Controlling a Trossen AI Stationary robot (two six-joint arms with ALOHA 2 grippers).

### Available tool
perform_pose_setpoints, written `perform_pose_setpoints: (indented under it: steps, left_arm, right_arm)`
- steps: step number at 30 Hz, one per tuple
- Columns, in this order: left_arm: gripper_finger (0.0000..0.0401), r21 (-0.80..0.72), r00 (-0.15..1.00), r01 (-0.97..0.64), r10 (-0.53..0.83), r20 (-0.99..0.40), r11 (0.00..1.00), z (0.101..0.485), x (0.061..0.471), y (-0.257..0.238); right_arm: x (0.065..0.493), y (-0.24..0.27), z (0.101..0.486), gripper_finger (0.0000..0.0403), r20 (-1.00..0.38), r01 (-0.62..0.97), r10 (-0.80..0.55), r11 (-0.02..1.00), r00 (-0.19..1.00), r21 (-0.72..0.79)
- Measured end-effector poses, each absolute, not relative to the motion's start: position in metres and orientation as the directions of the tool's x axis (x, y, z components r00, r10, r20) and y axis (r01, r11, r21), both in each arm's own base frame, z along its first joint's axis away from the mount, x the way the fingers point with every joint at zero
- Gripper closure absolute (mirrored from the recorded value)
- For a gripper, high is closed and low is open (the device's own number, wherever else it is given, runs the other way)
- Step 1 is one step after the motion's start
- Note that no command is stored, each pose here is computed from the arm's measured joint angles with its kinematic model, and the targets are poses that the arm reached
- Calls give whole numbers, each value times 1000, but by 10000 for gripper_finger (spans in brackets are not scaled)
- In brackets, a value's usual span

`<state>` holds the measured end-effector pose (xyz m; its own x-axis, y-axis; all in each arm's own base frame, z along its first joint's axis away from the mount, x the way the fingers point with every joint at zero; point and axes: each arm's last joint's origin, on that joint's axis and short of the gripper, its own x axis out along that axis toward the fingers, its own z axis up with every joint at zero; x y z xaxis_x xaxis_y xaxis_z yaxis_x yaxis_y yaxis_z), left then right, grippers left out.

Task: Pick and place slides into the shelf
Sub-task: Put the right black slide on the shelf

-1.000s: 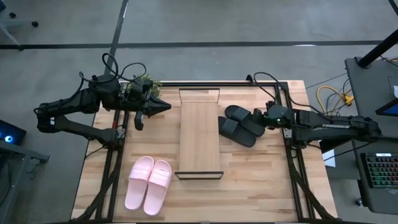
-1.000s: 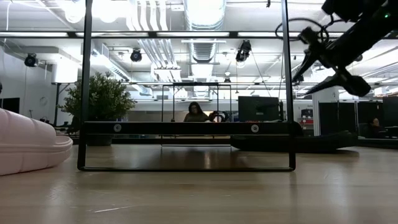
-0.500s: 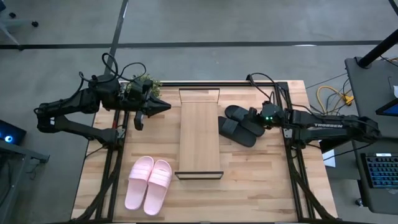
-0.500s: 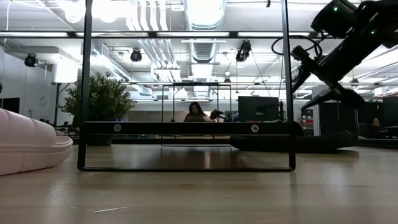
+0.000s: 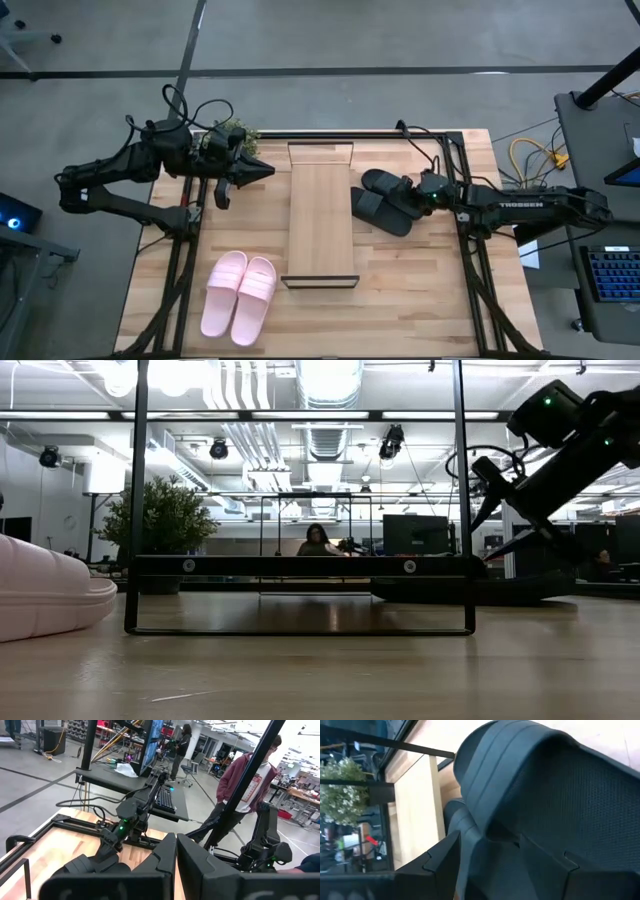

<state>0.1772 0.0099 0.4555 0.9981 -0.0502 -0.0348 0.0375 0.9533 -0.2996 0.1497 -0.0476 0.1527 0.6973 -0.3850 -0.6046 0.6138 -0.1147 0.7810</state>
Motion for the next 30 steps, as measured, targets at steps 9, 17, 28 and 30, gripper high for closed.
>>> perform_pose_setpoints:
  steps: [9,17,28,30]
  left_arm:
    - [401,-300,998,38,-51,-35,953,455,177,10]
    - [401,-299,998,38,-52,-37,953,455,178,10]
    - [401,-299,998,37,-51,-37,954,455,178,10]
    - [401,-301,998,38,-51,-37,953,455,178,10]
  right_arm:
    - [148,-51,147,209,-563,567,-410,-127,717,814]
    - [155,-60,149,209,-571,583,-427,-118,701,804]
    - [180,-70,144,217,-610,622,-370,-101,701,777]
    - [184,-71,145,234,-612,629,-372,-90,698,772]
